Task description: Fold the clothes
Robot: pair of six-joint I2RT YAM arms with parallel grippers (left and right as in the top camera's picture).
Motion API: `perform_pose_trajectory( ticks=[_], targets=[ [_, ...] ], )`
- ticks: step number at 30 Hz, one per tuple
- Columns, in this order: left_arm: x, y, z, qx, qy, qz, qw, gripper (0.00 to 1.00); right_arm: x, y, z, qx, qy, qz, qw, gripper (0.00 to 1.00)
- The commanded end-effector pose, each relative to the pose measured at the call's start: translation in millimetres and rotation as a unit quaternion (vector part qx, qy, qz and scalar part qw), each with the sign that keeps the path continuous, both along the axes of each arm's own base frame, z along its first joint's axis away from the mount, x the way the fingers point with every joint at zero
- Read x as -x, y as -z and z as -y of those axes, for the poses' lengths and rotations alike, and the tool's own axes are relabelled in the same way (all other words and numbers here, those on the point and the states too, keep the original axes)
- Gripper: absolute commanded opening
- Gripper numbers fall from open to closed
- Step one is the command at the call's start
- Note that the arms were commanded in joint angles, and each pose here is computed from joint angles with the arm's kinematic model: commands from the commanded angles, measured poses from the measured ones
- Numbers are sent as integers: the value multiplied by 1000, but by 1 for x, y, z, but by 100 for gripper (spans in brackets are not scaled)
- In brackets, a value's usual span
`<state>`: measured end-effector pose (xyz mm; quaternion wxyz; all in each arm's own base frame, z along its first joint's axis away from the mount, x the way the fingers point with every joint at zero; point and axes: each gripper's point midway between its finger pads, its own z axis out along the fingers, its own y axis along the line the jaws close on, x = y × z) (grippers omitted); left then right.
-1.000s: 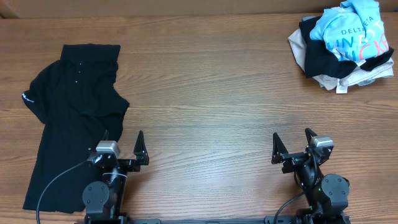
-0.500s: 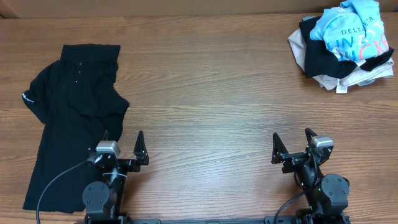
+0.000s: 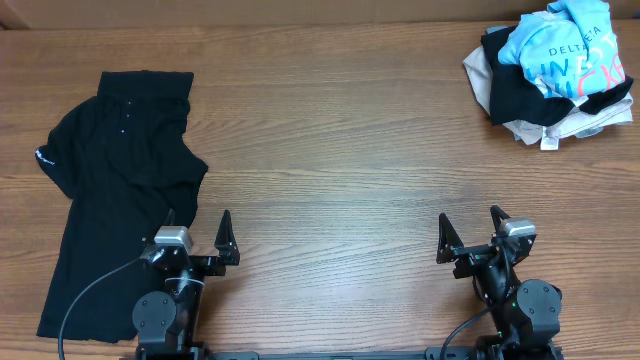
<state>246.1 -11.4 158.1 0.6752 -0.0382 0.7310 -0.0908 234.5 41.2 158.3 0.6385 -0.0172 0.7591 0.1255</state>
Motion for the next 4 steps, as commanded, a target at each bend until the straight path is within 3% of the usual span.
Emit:
perform_pose_trajectory(
  ticks=[1, 4],
  targets=[
    [0, 0, -5, 0, -12, 2, 1000, 100, 1, -2, -2, -3, -6, 6, 1000, 100],
    [0, 0, -5, 0, -12, 2, 1000, 100, 1, -2, -2, -3, -6, 6, 1000, 100]
  ],
)
